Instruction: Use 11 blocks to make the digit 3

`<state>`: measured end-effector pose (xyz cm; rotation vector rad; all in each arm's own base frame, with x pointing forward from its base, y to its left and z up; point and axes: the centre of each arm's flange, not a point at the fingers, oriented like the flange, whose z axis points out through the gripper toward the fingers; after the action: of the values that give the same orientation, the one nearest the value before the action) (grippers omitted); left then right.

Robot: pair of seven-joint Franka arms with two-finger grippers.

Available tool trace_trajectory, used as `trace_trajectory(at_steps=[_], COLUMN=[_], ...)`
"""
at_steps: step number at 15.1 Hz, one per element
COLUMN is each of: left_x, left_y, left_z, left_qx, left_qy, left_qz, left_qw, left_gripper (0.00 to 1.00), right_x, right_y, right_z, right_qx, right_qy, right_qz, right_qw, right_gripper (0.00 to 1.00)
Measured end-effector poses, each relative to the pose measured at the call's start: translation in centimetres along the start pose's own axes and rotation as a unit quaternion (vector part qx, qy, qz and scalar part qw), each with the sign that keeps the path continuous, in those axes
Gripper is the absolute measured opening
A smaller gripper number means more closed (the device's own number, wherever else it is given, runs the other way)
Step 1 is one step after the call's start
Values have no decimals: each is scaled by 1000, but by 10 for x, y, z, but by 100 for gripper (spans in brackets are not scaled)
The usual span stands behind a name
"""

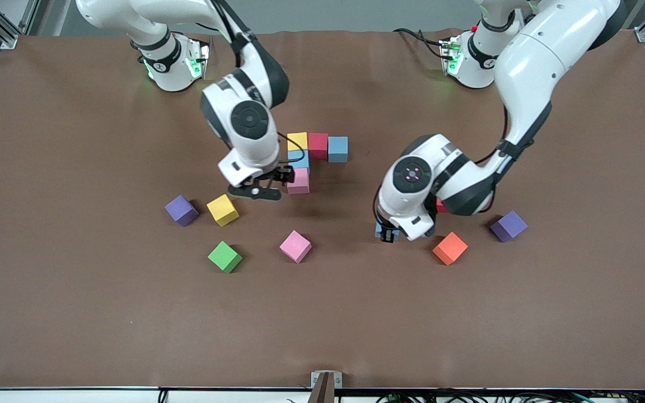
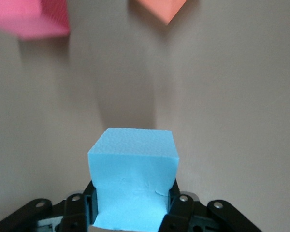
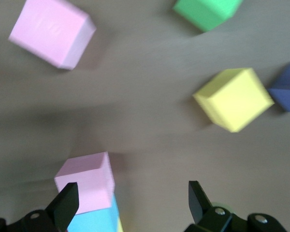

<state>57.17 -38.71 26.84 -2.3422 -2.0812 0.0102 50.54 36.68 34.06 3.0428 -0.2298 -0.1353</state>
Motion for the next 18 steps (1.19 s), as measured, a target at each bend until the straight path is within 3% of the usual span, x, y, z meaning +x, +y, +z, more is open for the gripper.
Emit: trace_trajectory(at_steps=[5, 9, 12, 15, 18], left_x=[-68, -107, -131, -143, -148], left_y=[-41, -66, -83, -93, -102], left_z=[2, 7, 25, 34, 40], left_qx=[-5, -9, -7, -4, 0], left_qy=[1, -15, -33, -41, -41], left_qz=[-50, -85, -75, -70, -62], left_qw=[999, 996, 997, 997, 997], left_gripper=[55, 55, 55, 55, 55], right_x=[43, 70, 80, 86, 83], right_y=[68, 103, 113, 114, 116], right_z=[-72, -94, -88, -53, 0], right_qx=[-28, -23, -20, -12, -9], right_qy=[-37, -39, -38, -27, -19], right_qz=[63, 98, 140, 211, 313], right_qw=[997, 994, 989, 977, 949], right_gripper=[100, 100, 100, 100, 100])
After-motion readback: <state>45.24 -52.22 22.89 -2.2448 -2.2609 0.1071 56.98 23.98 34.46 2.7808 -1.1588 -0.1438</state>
